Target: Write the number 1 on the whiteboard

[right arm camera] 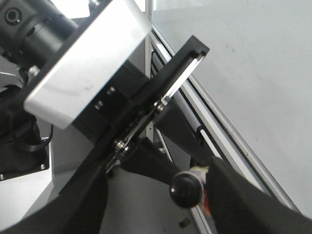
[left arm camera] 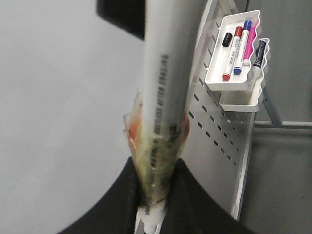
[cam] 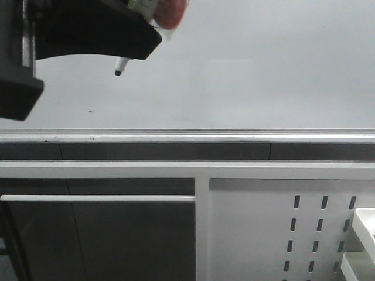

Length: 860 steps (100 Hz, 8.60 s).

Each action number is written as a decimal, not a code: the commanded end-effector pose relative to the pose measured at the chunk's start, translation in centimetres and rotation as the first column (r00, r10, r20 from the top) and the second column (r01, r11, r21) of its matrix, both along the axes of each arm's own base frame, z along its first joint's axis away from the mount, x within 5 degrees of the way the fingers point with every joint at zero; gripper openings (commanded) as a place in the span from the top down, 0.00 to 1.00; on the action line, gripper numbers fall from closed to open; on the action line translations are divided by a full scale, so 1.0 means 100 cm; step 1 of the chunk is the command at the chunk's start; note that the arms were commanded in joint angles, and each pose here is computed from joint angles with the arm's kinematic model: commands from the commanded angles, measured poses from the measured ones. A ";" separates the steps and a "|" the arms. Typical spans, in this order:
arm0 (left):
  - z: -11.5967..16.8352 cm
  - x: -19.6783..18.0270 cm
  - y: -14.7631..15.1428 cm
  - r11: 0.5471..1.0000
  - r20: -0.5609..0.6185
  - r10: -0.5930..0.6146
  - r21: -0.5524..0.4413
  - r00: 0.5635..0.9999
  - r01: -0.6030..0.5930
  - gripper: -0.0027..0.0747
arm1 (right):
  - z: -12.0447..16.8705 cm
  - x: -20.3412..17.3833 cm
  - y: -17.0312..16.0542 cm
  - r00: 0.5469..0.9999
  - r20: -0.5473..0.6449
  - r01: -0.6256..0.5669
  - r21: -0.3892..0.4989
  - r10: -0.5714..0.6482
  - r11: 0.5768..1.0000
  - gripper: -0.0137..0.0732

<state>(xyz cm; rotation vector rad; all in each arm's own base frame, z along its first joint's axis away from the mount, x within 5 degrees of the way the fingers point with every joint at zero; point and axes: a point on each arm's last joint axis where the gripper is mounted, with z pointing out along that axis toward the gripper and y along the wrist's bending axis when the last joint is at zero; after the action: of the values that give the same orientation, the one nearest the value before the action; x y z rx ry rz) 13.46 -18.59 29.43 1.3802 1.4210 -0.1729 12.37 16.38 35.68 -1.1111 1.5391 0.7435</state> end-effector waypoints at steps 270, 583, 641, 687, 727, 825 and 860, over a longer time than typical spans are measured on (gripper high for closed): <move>0.070 -0.085 0.143 0.728 -0.154 0.191 -0.640 0.969 -0.246 0.91 | -0.033 0.011 -0.055 0.790 0.433 0.469 0.030 -0.435 0.883 0.92; 0.037 -0.098 0.160 0.577 -0.183 0.231 -0.765 0.956 -0.286 0.99 | -0.110 0.083 0.006 0.671 0.526 0.652 -0.083 -0.522 0.754 0.93; 0.036 -0.090 0.150 0.692 -0.235 0.213 -0.649 0.948 -0.316 0.52 | -0.014 -0.020 0.004 0.940 0.281 0.170 0.104 -0.193 0.980 0.93; 0.062 -0.074 0.085 0.987 -0.209 -0.007 -0.156 0.978 -0.026 0.55 | 0.038 -0.003 0.046 0.980 0.194 -0.039 0.019 0.034 0.999 0.93; 0.062 -0.073 0.085 0.989 -0.205 -0.003 -0.148 0.979 -0.028 0.56 | 0.030 -0.013 0.047 0.978 0.133 -0.155 -0.067 0.163 0.986 0.93; 0.056 -0.070 0.070 0.988 -0.291 -0.021 -0.154 0.957 -0.025 0.73 | 0.047 -0.029 0.053 0.954 0.158 -0.250 -0.054 0.255 0.967 0.93; 0.057 -0.072 0.069 0.983 -0.317 -0.036 -0.184 0.948 -0.024 0.86 | 0.040 -0.030 0.057 0.948 0.130 -0.282 -0.090 0.292 0.955 0.93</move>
<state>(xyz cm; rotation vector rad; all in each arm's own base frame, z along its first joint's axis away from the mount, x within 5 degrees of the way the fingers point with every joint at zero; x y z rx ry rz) 6.20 -11.25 33.26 1.3292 1.7094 -0.4698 9.66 22.10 38.59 -1.4390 1.3379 0.7682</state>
